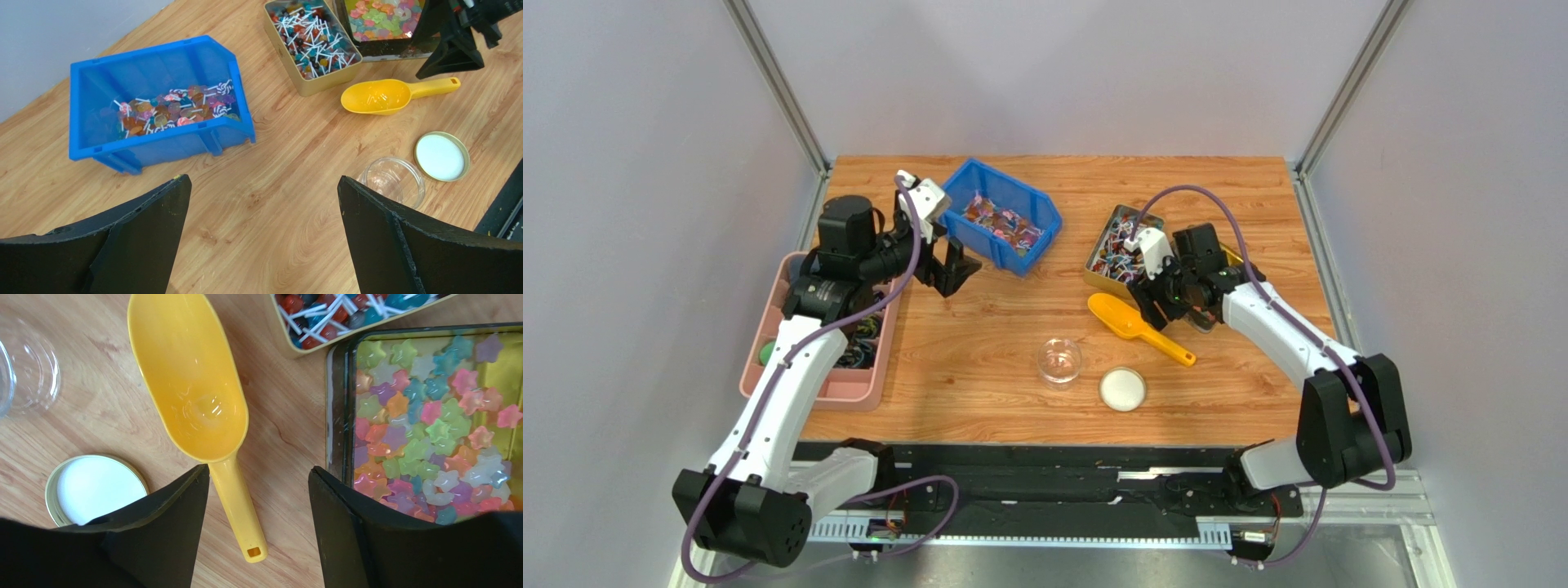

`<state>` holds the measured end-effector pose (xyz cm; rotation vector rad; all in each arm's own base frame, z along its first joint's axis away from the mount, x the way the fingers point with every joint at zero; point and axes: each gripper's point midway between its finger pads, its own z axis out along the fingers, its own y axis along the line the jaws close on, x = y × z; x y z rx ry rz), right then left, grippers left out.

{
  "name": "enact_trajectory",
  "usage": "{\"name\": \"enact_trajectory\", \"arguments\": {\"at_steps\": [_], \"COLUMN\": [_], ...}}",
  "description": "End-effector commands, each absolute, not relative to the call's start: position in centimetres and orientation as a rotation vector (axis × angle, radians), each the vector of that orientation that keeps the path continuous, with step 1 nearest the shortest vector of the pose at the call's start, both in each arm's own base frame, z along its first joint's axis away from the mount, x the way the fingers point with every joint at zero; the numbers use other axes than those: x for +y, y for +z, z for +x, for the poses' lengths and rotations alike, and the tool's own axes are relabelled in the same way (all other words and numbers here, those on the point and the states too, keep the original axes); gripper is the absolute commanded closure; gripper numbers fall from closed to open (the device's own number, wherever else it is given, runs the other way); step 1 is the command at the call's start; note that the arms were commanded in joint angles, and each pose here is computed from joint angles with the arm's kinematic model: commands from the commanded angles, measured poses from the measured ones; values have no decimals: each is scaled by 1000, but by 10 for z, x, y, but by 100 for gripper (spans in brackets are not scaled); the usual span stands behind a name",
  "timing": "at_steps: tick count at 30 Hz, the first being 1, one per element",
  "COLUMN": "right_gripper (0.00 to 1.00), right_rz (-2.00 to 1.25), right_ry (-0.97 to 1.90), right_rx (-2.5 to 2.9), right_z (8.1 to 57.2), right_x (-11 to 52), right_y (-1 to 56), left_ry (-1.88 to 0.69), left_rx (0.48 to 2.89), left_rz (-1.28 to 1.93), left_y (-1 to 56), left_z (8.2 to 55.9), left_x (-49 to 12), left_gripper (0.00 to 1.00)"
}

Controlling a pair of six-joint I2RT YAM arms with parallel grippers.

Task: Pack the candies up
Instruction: Pick up the spatula from the center of the board.

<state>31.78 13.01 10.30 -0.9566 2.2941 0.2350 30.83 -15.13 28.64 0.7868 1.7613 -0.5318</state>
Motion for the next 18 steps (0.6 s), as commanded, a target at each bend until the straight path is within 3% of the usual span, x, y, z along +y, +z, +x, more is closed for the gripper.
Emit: {"name": "enact_trajectory", "arguments": {"at_steps": [1,18], "right_gripper": [39,35], "right_rz": [-1057,-1176], "right_ry": [247,382], "right_rx": [2277,2304], "right_z": [314,288], "right_x": [133,142], "right_y": [102,75], "left_ry": [-534,-551], "left_rx": [1682,1662], "left_rz": [785,787], "left_y": [304,307], "left_z": [305,298], "left_x": [-155,-156], "left_gripper": [1,1]}}
